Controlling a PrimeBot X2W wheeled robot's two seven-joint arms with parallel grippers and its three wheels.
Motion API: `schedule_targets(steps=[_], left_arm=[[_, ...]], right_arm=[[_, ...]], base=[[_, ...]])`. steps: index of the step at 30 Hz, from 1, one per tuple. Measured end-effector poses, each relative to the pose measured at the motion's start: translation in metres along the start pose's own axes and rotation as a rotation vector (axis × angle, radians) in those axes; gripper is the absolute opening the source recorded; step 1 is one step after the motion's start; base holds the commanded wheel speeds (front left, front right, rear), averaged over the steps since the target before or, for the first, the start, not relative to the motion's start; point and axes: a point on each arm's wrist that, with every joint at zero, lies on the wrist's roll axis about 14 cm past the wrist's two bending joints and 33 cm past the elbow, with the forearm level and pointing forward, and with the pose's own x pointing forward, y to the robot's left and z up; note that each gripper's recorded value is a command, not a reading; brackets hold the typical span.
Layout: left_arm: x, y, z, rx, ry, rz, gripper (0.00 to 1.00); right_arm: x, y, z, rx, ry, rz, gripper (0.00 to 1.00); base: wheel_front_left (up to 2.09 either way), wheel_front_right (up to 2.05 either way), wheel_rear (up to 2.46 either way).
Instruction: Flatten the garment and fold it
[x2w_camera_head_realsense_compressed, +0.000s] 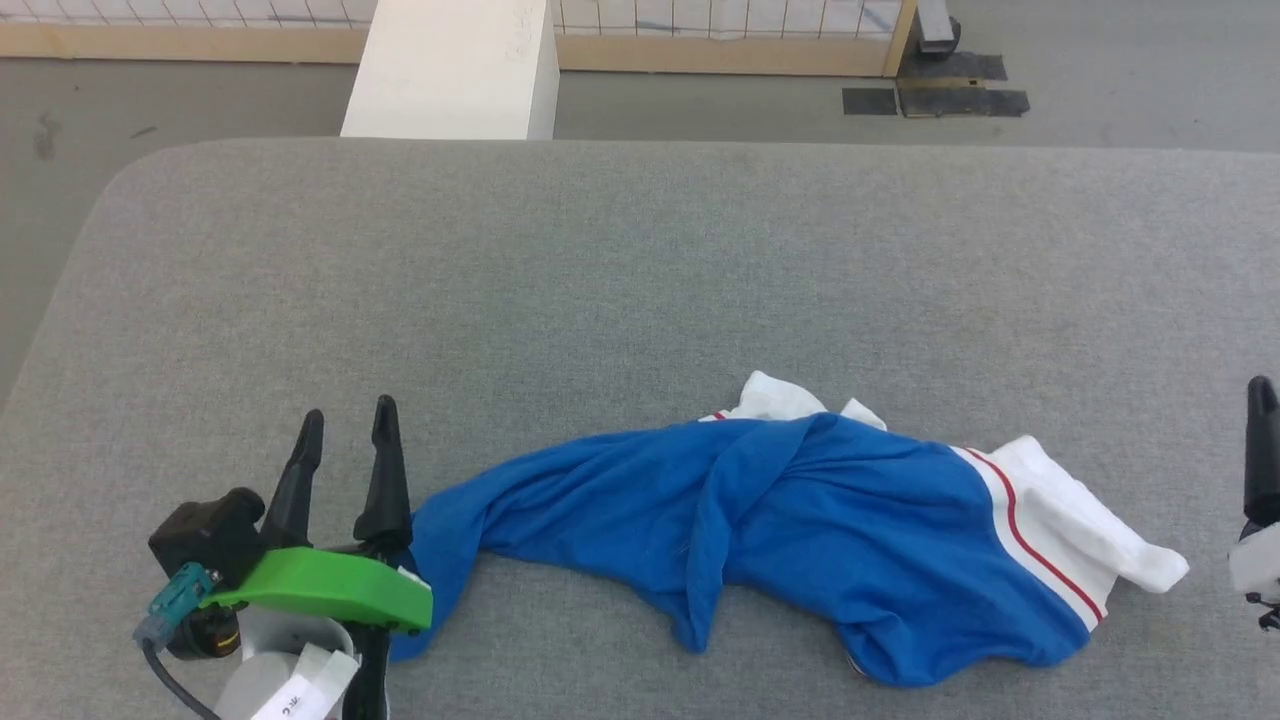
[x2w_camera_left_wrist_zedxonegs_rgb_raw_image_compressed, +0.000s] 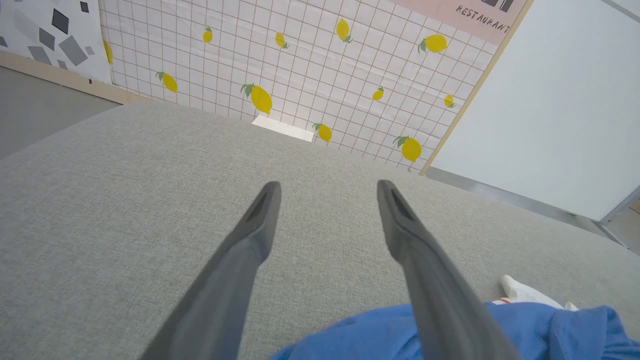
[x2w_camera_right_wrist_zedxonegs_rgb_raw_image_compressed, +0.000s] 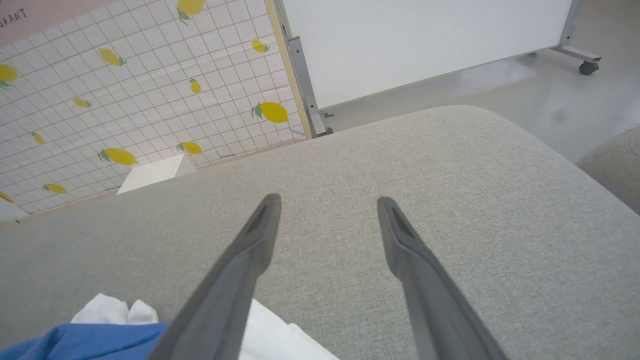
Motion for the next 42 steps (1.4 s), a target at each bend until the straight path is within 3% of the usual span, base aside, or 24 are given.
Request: schedule_targets(steps=[7, 14, 20, 23, 30, 38, 39, 40, 41, 42], left_arm=[[0.002, -0.020, -0.015, -0.012, 0.094, -0.064, 1.00], [0.052, -0.099, -0.012, 0.019, 0.200, -0.309, 1.00], [0.078, -0.173, -0.049, 0.122, 0.450, -0.523, 1.00], [0.079, -0.195, -0.079, 0.208, 0.617, -0.594, 1.00], [0.068, -0.197, -0.147, 0.447, 0.996, -0.632, 1.00], [0.050, -0.181, -0.195, 0.629, 1.216, -0.646, 1.00], [0.049, -0.181, -0.197, 0.639, 1.230, -0.649, 0.93], [0.049, -0.181, -0.199, 0.641, 1.239, -0.653, 0.19], [0.048, -0.182, -0.200, 0.633, 1.244, -0.657, 0.00], [0.048, -0.183, -0.200, 0.628, 1.246, -0.666, 0.00]], right_arm=[[-0.006, -0.005, 0.005, 0.008, -0.074, -0.014, 1.00], [-0.002, -0.006, -0.010, 0.015, -0.038, -0.018, 1.00], [0.003, -0.010, -0.018, 0.015, -0.011, -0.032, 1.00], [0.004, -0.016, -0.023, 0.015, 0.005, -0.049, 1.00], [0.003, -0.037, -0.036, 0.020, 0.040, -0.111, 1.00], [-0.004, -0.062, -0.049, 0.016, 0.064, -0.186, 1.00], [-0.004, -0.063, -0.050, 0.014, 0.065, -0.191, 1.00], [-0.004, -0.065, -0.051, 0.014, 0.068, -0.195, 1.00], [-0.004, -0.065, -0.051, 0.013, 0.068, -0.198, 1.00], [-0.003, -0.065, -0.052, 0.013, 0.068, -0.198, 1.00]], base=[[0.00, 0.00, 0.00], [0.00, 0.00, 0.00], [0.00, 0.00, 0.00], [0.00, 0.00, 0.00], [0.00, 0.00, 0.00], [0.00, 0.00, 0.00], [0.00, 0.00, 0.00], [0.00, 0.00, 0.00], [0.00, 0.00, 0.00], [0.00, 0.00, 0.00]])
